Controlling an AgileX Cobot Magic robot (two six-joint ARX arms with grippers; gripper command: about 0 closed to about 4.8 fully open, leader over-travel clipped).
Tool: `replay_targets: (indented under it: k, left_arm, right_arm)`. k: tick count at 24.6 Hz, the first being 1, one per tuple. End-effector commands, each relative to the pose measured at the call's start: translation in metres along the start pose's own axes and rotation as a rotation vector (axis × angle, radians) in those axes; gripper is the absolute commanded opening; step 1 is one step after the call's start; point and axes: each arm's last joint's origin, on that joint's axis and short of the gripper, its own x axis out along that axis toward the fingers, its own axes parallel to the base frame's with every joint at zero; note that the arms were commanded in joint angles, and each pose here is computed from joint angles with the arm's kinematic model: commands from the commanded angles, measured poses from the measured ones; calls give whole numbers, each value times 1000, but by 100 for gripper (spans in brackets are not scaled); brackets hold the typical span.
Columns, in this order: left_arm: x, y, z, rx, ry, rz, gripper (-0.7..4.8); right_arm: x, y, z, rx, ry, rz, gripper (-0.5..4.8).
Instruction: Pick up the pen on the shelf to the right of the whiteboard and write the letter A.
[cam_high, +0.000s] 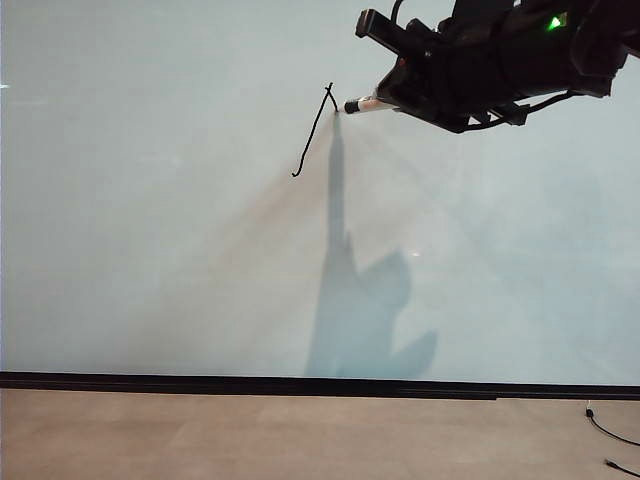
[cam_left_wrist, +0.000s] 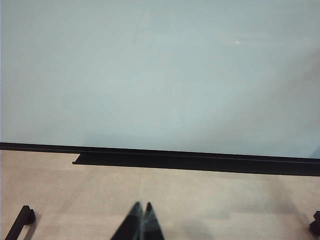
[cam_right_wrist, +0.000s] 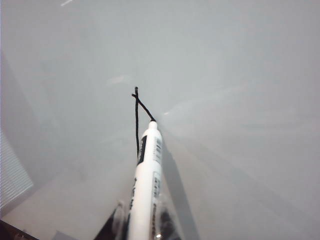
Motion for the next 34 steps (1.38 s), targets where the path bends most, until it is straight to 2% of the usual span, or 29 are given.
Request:
replay_targets:
  k: [1,24,34]
  left_arm:
    - [0,0,2,4,-9,-4,-5]
    - [0,0,2,5,-9,-4,-5]
    - [0,0,2,4,-9,-4,-4]
  right_arm:
    - [0,0,-1,7,8,-31,-6]
    - [-18,-5,-20,27,62,-117,-6]
    - [-18,-5,-18,30,50,-98,-6]
